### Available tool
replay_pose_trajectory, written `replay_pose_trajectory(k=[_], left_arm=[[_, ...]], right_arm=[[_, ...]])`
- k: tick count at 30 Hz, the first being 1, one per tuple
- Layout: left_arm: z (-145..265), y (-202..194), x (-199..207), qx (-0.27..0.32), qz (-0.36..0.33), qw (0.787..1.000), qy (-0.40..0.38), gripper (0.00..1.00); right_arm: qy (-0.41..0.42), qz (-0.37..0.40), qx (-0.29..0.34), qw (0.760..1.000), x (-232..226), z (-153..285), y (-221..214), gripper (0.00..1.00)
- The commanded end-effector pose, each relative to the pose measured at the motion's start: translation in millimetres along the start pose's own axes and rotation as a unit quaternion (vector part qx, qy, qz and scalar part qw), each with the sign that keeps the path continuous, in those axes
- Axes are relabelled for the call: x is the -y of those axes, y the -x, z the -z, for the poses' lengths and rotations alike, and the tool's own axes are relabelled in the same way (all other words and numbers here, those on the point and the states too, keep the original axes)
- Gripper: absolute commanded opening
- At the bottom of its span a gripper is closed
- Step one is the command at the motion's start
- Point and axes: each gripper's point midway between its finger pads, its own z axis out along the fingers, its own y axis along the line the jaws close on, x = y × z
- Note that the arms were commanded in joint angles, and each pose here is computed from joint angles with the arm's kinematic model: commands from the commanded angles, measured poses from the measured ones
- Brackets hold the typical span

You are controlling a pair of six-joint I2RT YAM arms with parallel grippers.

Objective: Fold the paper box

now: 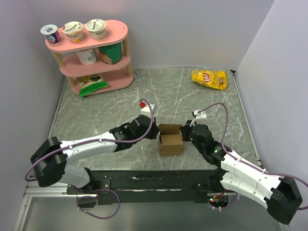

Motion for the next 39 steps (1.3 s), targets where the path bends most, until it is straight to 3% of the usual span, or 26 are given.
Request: replay_pose_trajectory(k=[1, 12, 39], left_arm=[[-2, 6, 15, 0.007, 0.048, 0.999, 0.005, 0.01], [-13, 3, 9, 0.007, 0.052, 0.997, 0.050, 0.01], [-31, 1, 41, -0.024, 0.071, 0.997, 0.013, 0.01]], right_arm=[[-0.015, 0.003, -0.031, 0.999, 4, 2, -23, 0.00], [-0.017, -0.008, -0.007, 1.000, 0, 10, -23, 0.00], [-0.028, 0.006, -0.010, 1.000, -12, 9, -31, 0.00]])
